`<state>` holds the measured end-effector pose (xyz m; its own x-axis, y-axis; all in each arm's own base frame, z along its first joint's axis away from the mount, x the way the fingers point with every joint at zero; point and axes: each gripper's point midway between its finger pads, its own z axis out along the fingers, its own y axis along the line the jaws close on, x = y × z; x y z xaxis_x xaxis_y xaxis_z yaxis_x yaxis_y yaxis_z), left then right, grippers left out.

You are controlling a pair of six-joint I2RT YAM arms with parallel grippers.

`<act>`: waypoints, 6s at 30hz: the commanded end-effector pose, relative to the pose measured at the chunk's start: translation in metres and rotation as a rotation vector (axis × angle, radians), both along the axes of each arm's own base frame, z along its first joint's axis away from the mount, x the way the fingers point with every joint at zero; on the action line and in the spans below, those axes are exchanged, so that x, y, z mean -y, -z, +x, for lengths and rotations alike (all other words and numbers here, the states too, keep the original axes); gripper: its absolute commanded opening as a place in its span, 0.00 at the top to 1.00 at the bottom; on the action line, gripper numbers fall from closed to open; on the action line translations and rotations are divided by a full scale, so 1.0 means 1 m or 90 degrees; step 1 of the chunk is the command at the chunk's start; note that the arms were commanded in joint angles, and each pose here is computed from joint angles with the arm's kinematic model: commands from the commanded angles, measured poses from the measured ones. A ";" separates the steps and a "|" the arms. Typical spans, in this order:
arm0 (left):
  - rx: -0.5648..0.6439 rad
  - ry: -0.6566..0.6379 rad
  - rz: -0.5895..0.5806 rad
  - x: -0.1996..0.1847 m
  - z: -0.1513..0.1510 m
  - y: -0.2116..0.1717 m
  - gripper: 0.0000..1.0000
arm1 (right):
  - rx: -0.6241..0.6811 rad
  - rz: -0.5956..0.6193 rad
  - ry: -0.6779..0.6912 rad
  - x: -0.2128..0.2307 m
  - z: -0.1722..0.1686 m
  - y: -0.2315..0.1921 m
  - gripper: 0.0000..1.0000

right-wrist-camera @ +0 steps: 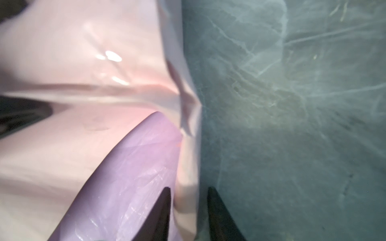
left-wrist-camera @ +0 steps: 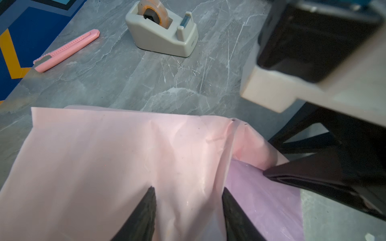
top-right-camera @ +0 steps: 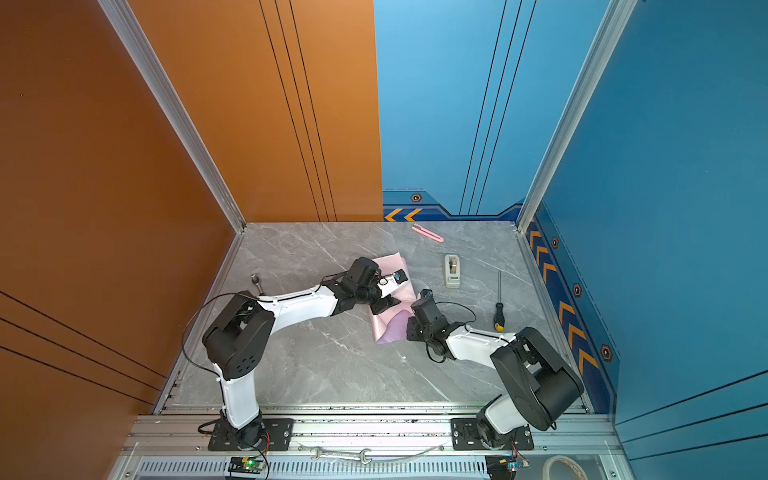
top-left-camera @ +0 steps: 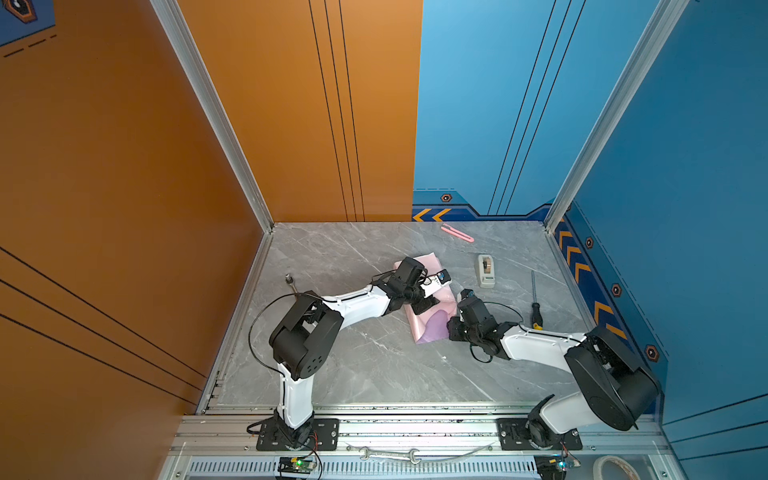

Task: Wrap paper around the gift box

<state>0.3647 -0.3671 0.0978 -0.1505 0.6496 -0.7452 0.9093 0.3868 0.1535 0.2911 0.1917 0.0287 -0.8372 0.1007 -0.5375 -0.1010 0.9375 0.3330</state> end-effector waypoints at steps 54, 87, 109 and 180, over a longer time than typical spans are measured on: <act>-0.064 0.003 0.035 -0.011 -0.019 0.026 0.51 | 0.021 0.205 0.011 -0.033 0.024 -0.031 0.79; -0.068 0.002 0.036 -0.011 -0.019 0.028 0.51 | -0.014 0.204 0.055 -0.010 0.043 -0.033 0.81; -0.069 0.000 0.030 -0.011 -0.019 0.027 0.51 | -0.027 0.169 0.036 -0.038 0.034 0.001 0.78; -0.076 -0.009 0.008 -0.010 -0.015 0.023 0.51 | -0.037 0.347 0.068 -0.013 0.015 -0.053 0.55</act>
<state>0.3650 -0.3672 0.0988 -0.1793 0.6247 -0.7600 0.9058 0.4062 0.1202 0.3050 0.2040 0.0665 -0.8462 0.4129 -0.3368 0.0457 0.6860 0.7262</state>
